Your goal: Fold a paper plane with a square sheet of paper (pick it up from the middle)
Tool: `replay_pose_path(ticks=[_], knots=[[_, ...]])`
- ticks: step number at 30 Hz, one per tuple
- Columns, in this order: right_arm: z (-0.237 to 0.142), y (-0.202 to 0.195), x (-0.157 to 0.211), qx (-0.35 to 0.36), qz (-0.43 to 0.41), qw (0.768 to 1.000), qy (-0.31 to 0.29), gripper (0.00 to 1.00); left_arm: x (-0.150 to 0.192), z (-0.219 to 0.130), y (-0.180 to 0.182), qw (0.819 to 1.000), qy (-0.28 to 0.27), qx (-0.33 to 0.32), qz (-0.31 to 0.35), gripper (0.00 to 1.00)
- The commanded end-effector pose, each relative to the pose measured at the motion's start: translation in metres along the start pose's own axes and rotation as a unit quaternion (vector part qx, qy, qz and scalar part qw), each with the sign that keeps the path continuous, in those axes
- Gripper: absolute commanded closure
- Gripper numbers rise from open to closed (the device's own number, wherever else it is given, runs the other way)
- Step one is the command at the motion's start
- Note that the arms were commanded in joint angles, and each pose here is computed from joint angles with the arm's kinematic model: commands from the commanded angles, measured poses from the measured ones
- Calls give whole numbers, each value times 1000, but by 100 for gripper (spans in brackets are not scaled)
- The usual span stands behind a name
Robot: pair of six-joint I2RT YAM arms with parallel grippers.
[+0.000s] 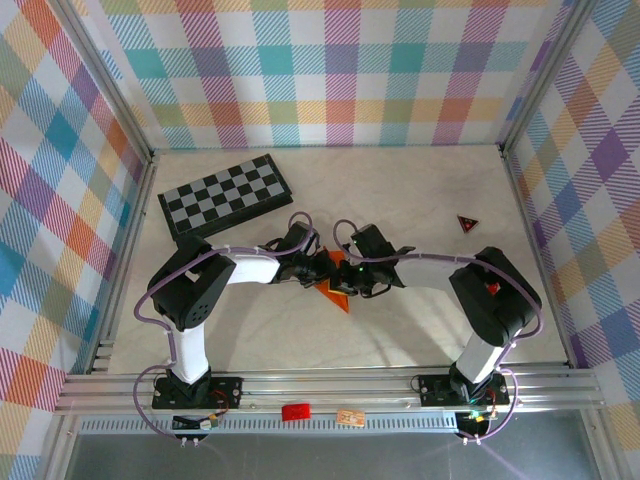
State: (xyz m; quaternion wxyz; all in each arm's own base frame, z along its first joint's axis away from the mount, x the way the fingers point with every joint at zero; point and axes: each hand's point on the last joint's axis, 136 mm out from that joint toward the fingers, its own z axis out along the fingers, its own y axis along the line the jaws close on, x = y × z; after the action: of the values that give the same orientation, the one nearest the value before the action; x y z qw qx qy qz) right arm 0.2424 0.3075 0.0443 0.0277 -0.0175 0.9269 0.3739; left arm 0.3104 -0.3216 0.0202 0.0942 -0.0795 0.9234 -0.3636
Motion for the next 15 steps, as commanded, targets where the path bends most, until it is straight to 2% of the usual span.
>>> replay_pose_path(ticks=[1,6,15], knots=[[6,-12,-6,24,6,1000,0,94,16,7,32,998,17,-55,-14,89],[8,-34,-2,44,32,999,0,95,15,5,31,998,16,-55,-11,89],[9,-52,17,23,64,998,19,95,12,4,25,999,12,-51,-7,89]])
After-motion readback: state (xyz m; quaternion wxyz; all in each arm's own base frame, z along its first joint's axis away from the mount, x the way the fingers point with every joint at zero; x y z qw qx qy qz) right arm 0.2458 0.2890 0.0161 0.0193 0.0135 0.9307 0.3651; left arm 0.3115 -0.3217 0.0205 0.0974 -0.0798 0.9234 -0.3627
